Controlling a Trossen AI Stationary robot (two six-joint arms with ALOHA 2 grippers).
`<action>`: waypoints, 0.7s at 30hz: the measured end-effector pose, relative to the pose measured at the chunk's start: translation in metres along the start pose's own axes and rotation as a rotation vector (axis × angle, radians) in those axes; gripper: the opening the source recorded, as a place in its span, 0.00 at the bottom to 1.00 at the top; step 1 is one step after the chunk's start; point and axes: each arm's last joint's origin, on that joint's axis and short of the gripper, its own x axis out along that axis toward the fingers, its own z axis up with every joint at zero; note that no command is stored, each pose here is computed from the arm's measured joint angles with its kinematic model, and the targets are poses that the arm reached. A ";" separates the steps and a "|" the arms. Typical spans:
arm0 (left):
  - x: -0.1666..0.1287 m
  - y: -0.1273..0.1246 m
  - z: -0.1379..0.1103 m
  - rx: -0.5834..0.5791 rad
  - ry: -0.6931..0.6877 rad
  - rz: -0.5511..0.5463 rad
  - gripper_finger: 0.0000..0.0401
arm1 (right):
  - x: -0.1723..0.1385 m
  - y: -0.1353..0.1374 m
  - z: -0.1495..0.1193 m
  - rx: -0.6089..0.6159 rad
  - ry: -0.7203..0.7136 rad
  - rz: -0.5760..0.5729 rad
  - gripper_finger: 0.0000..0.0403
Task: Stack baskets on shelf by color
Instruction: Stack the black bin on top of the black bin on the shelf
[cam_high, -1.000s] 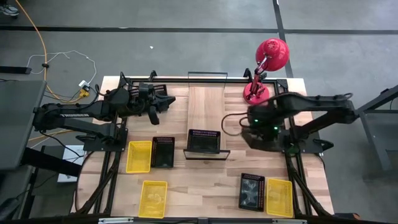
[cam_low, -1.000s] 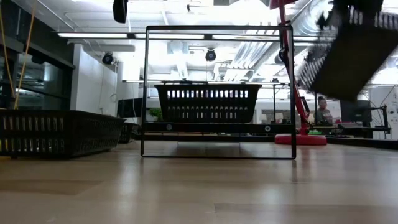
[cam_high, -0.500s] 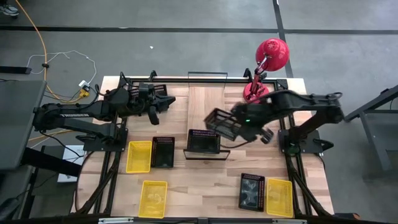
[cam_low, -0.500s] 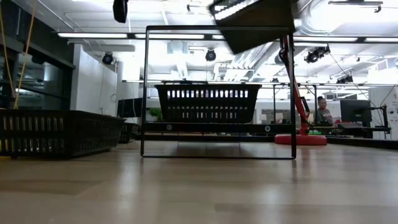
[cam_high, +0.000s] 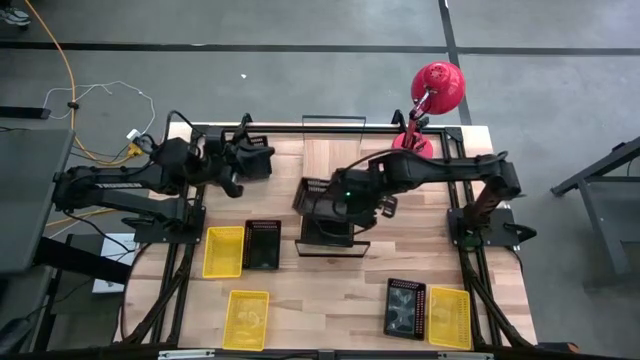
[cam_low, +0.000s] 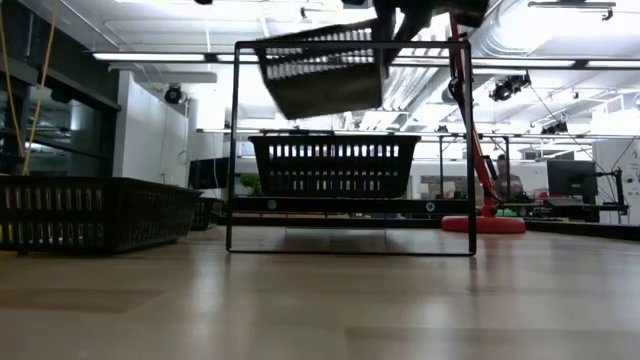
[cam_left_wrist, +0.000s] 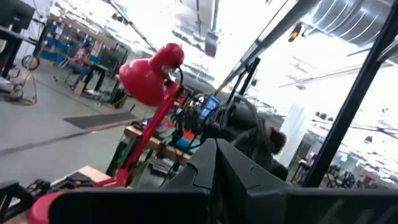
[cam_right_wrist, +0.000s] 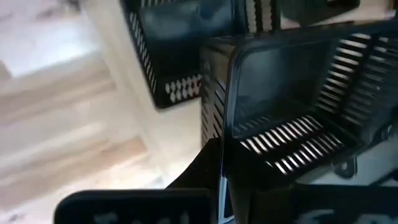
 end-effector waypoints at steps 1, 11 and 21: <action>0.000 0.000 0.001 -0.001 -0.006 -0.003 0.00 | 0.002 -0.001 0.001 0.006 -0.013 0.000 0.00; -0.003 -0.001 0.004 -0.001 -0.018 -0.008 0.00 | 0.018 -0.001 0.014 0.005 -0.029 0.054 0.00; -0.003 -0.001 0.004 -0.002 -0.018 -0.008 0.00 | 0.021 0.008 0.022 -0.012 -0.026 0.146 0.00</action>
